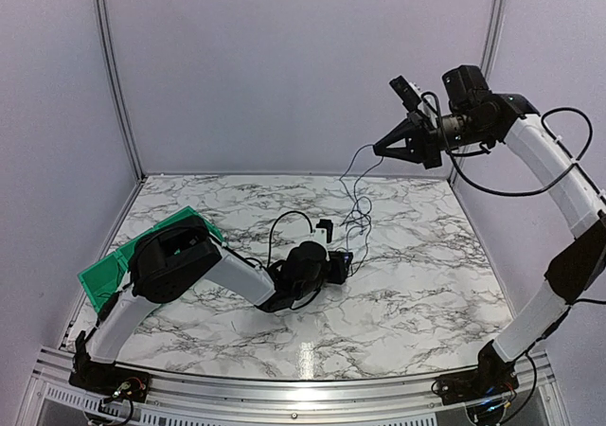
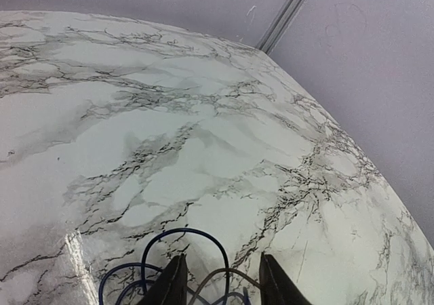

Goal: Untangle the cables

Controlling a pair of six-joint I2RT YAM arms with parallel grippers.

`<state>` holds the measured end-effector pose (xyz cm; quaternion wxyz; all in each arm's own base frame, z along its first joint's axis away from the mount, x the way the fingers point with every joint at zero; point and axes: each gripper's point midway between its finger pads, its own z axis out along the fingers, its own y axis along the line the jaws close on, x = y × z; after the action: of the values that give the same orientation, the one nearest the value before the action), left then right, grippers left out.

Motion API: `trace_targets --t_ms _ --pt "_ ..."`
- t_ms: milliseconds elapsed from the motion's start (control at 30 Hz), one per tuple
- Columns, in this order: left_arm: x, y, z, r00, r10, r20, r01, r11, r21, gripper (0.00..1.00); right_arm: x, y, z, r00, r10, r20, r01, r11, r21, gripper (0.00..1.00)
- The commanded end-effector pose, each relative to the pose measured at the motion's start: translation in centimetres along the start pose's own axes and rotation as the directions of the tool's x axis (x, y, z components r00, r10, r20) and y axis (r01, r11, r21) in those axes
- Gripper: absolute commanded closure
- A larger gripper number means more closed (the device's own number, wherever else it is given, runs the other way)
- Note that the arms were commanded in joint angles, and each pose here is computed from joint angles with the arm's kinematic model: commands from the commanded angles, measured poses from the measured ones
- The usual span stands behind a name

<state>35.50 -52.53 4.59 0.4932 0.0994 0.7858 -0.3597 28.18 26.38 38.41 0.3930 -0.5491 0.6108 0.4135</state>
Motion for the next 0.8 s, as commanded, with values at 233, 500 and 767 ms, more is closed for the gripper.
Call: trace_targets --t_ms 233,500,767 --pt "1.8 0.6 0.9 1.0 -0.011 -0.028 0.011 1.0 0.02 0.69 -9.5 1.4 -5.7 0.96 -0.246 0.133 0.219 0.957 0.188 1.0" --pt "3.3 1.4 0.7 0.998 -0.017 -0.067 0.018 1.0 0.008 0.72 -13.4 -1.7 -9.3 0.932 -0.333 0.146 0.259 0.89 0.375 1.0" --pt "5.2 2.4 0.4 0.993 -0.035 -0.113 0.035 0.999 -0.007 0.75 -16.8 -3.8 -13.1 0.898 -0.412 0.154 0.277 0.802 0.53 1.0"
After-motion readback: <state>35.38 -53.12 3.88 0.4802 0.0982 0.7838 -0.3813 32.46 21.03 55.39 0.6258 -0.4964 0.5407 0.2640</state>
